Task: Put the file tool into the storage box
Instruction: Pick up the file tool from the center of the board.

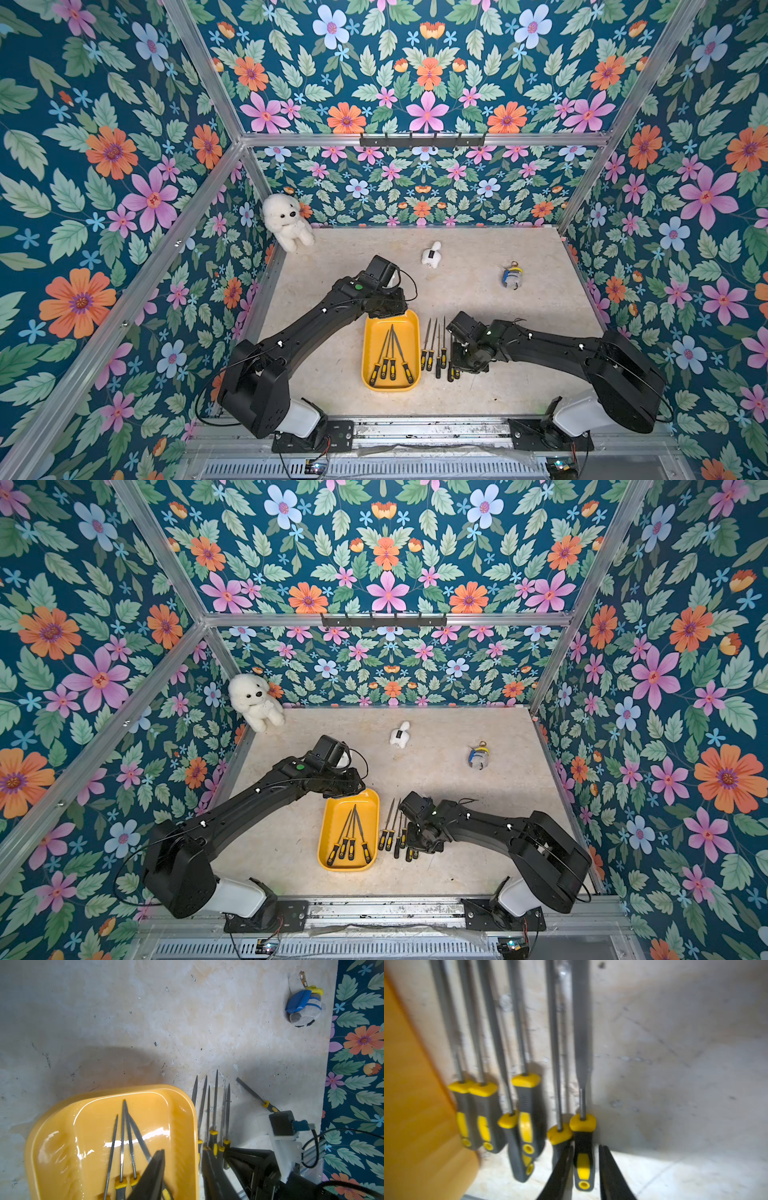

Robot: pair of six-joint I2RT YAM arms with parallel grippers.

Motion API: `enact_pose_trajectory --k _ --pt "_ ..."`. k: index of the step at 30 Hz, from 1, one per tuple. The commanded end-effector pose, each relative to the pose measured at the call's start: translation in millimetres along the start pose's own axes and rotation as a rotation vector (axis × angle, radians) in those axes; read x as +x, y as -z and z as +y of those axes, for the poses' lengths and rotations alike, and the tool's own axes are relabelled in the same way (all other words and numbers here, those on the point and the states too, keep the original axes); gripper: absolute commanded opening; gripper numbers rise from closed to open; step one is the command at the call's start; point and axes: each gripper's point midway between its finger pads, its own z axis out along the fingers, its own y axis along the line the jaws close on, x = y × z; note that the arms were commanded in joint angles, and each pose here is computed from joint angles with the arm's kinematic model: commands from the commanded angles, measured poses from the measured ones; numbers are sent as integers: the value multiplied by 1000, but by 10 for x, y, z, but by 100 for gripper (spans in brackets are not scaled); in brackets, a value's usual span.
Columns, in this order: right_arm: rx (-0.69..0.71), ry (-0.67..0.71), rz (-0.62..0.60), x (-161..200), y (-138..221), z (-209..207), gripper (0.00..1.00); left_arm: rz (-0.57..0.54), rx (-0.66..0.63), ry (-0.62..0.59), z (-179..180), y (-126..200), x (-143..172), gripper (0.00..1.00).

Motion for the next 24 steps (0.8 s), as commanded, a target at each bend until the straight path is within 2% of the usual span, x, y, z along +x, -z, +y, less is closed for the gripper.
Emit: enact_pose_trajectory --k 1,6,13,19,24 --pt "24 -4 -19 -2 86 -56 34 6 -8 1 22 18 24 38" --pt "9 -6 -30 17 161 -56 36 5 -2 1 15 16 26 38" --pt "-5 13 -5 57 78 -3 37 10 0 6 36 -8 53 38" --pt "58 40 28 67 -58 -48 36 15 1 13 59 -24 87 38" --pt "150 66 51 57 -136 -152 29 18 -3 22 99 -32 105 38"
